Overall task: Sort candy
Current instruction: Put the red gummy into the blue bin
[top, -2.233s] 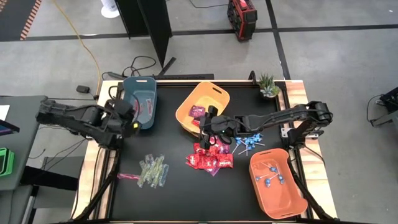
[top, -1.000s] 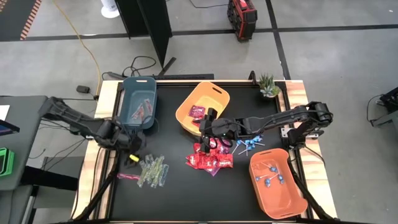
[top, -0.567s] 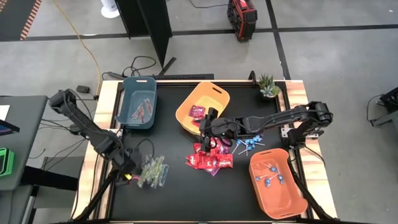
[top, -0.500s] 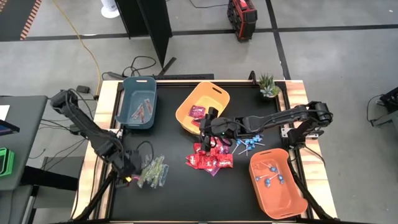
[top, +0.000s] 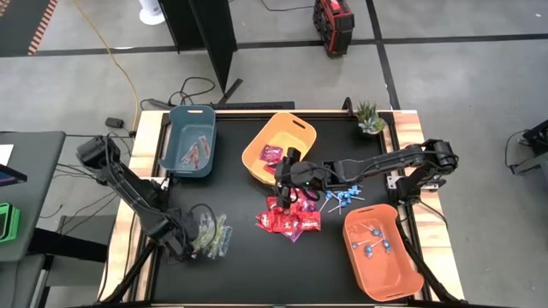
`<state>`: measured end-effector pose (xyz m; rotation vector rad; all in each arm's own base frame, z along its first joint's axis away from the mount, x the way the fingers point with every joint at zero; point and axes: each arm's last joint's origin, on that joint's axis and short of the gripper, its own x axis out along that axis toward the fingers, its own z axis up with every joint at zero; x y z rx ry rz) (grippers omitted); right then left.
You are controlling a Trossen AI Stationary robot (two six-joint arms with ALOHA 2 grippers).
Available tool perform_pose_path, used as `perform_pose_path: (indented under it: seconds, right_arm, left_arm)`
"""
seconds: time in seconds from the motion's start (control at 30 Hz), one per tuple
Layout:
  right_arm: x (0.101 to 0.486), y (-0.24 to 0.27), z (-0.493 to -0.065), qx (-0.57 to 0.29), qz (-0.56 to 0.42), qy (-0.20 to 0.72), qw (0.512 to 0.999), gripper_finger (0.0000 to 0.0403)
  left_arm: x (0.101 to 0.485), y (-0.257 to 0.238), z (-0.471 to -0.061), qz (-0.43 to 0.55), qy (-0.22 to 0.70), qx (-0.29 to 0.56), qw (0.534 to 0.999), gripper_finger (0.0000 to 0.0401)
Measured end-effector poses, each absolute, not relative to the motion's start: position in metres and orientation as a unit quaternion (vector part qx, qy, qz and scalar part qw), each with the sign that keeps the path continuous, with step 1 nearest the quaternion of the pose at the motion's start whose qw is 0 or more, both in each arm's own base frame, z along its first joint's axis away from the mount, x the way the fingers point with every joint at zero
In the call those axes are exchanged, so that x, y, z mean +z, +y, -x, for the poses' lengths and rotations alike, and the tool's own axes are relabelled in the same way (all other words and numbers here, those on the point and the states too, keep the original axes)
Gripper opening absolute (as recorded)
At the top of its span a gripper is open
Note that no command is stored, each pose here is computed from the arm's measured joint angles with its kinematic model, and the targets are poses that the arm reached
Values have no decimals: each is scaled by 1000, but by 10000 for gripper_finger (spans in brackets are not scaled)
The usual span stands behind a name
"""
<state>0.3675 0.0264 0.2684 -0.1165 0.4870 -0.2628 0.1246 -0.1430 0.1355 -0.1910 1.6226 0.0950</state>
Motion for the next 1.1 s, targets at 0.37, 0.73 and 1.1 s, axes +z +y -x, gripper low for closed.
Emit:
perform_pose_path:
  seconds: [0.37, 0.73, 1.1]
  right_arm:
    - [269, 27, -368, -129, 57, 239, 961, 291]
    - [268, 27, -367, -129, 57, 241, 960, 291]
    - [268, 27, -367, -129, 58, 241, 960, 291]
  left_arm:
    - [157, -147, -129, 66, 712, 6, 700, 17]
    - [234, -145, -127, 116, 644, -71, 753, 8]
    - [310, -119, -114, 58, 424, -183, 885, 6]
